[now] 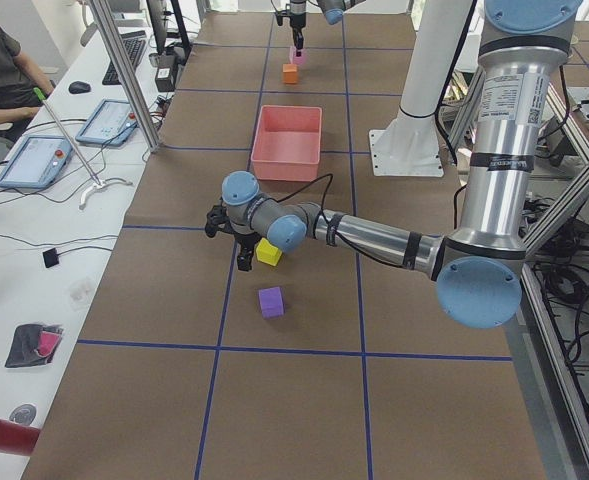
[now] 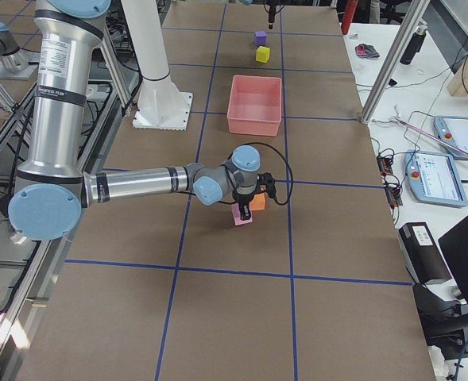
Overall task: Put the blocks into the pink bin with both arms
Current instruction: 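Carry the lavender cube into the bin while the left gripper grasps the yellow cube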
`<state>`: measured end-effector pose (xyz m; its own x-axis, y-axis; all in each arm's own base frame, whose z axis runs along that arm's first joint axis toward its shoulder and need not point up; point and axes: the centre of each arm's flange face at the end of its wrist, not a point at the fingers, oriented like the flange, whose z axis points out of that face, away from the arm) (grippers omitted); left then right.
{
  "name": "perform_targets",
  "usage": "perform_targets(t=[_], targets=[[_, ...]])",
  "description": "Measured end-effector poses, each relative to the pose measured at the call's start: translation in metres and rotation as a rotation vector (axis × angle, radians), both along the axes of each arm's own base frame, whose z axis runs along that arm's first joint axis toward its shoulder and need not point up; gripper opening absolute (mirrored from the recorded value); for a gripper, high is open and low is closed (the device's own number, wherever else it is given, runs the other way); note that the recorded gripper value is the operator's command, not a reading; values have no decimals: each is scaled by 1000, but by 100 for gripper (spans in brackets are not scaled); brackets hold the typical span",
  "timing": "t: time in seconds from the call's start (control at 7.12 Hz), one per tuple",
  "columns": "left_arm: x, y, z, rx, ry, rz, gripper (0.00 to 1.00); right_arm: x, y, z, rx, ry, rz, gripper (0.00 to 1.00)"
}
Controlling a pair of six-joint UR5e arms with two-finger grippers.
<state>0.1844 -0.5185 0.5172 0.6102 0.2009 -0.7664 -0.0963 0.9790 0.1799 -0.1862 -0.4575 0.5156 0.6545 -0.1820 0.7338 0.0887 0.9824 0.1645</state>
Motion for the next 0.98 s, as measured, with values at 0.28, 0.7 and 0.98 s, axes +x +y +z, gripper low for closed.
perform_targets(t=[0.28, 0.7, 0.98], targets=[[47, 10, -15, 34, 3, 71, 99, -31, -51, -109, -49, -22, 70, 0], [84, 20, -15, 67, -39, 109, 99, -122, -55, -234, -134, -57, 145, 0], [96, 23, -13, 74, -55, 120, 99, -180, -38, -291, -174, -97, 176, 0]])
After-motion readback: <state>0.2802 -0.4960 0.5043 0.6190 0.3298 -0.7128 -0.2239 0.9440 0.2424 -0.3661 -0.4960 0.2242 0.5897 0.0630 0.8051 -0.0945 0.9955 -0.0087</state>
